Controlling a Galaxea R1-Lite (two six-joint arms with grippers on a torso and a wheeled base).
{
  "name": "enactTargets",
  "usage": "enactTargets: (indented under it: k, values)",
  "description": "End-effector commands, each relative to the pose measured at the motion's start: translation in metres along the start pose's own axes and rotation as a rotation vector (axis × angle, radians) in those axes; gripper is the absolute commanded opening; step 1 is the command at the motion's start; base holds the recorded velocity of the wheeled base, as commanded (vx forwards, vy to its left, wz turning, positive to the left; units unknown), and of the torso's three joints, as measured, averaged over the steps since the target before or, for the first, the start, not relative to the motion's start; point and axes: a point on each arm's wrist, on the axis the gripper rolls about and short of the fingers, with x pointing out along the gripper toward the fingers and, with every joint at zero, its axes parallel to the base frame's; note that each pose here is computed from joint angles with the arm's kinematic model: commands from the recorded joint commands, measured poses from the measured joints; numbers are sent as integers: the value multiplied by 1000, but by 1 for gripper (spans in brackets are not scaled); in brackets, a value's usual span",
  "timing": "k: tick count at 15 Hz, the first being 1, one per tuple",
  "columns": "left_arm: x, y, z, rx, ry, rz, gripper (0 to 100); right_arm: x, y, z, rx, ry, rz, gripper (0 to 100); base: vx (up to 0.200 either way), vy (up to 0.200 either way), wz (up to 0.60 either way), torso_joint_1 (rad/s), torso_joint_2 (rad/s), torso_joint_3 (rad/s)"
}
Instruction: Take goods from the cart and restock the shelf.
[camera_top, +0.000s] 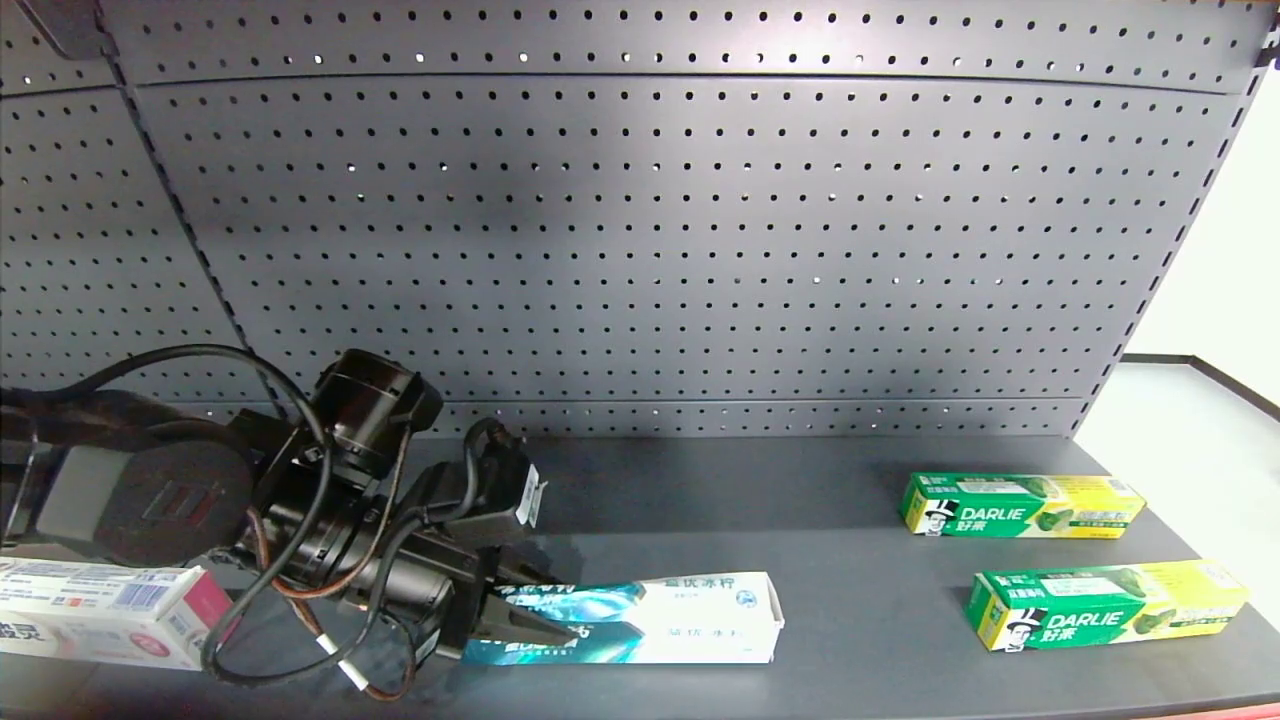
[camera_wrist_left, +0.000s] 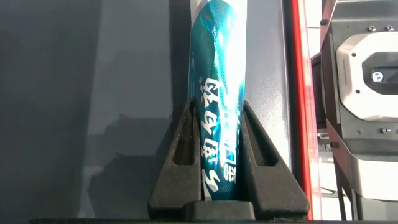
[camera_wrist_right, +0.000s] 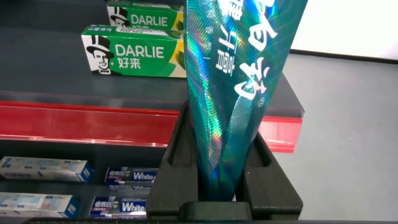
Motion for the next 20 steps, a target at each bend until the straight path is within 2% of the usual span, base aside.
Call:
enactTargets:
  k: [1, 5, 7, 8, 16, 20]
  values:
    - [0, 0, 0, 1, -1, -1, 0, 0, 0, 0, 0, 1, 0, 0, 0, 0, 0, 0, 0, 0]
    - [1, -1, -1, 0, 2, -5, 0, 0, 0, 0, 0, 1, 0, 0, 0, 0, 0, 0, 0, 0]
    - [3, -2, -1, 11, -3, -1, 0, 0, 0, 0, 0, 1, 0, 0, 0, 0, 0, 0, 0, 0]
    - [5, -3, -2, 15, -3, -6, 100, 0, 0, 0, 0, 1, 1, 0, 0, 0, 0, 0, 0, 0]
    - [3, -5, -2, 12, -5, -3, 100, 0, 0, 0, 0, 1, 0, 0, 0, 0, 0, 0, 0, 0]
    - [-4, -8, 2, 22, -13, 9, 100, 0, 0, 0, 0, 1, 0, 0, 0, 0, 0, 0, 0, 0]
